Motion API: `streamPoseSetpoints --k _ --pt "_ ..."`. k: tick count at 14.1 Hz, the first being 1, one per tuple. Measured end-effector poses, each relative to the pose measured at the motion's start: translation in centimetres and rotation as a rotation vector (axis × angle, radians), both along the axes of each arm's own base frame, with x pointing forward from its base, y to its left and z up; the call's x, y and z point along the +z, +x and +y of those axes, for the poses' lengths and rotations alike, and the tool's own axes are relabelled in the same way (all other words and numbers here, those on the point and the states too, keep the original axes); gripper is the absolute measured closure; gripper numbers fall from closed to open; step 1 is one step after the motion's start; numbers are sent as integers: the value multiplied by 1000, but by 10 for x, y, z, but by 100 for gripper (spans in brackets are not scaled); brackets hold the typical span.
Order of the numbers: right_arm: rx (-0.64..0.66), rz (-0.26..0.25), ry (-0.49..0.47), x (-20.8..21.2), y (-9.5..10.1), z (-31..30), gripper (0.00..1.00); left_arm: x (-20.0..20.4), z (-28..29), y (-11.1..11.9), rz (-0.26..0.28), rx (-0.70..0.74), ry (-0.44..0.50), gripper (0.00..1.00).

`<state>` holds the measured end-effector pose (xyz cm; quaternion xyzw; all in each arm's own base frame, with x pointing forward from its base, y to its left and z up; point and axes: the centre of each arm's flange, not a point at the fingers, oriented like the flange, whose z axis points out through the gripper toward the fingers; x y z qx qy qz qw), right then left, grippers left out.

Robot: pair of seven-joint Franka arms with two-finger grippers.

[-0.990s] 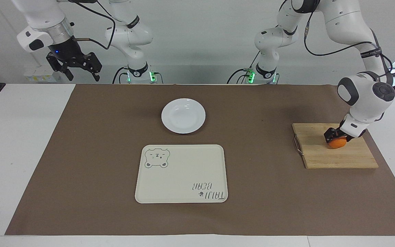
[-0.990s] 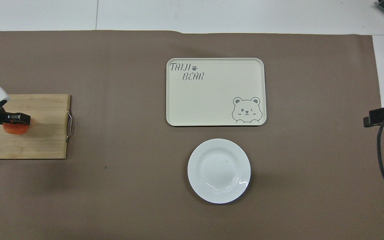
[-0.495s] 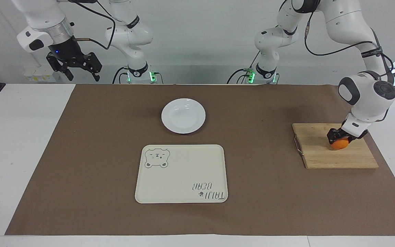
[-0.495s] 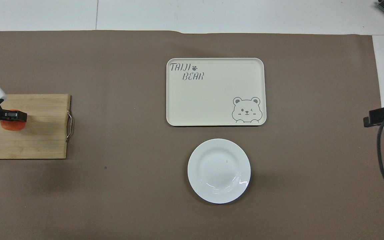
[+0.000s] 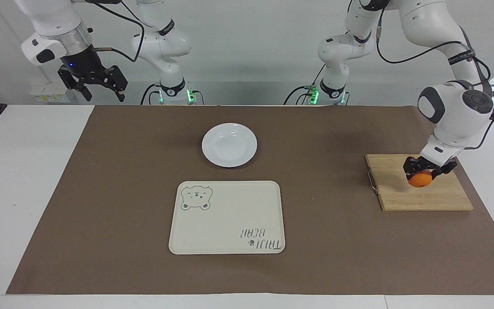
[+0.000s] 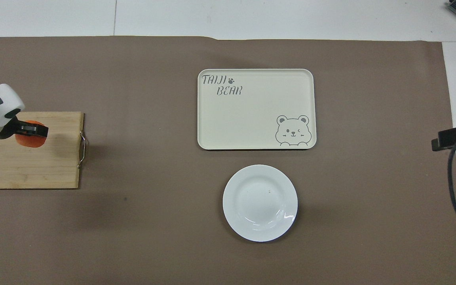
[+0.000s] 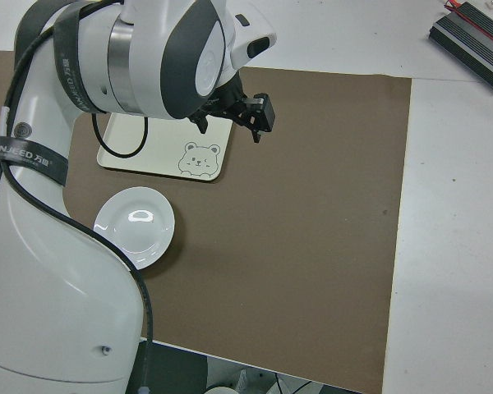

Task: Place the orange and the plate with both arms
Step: 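Carry the orange with the left gripper over the white plate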

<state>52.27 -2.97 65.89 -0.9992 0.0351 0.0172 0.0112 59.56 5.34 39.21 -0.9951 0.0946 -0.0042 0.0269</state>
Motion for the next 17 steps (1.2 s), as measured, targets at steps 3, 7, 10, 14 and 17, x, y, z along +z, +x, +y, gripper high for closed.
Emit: streamPoseSetpoints --k 3,7,10,14,17 --pt "0 0 0 0 0 0 0 14 -99 -17 84 -10 -69 24" --pt "-18 1 1 0 -1 -10 0 60 -269 -76 67 -29 -60 24" --pt "-26 1 1 0 -1 -14 0 68 -353 -115 22 -66 -78 24" --pt "-20 1 1 0 -1 -11 0 50 -419 -145 -6 -133 -161 24" --pt "-21 -35 -2 2 3 -11 0 21 -471 -164 -10 -118 -265 24"
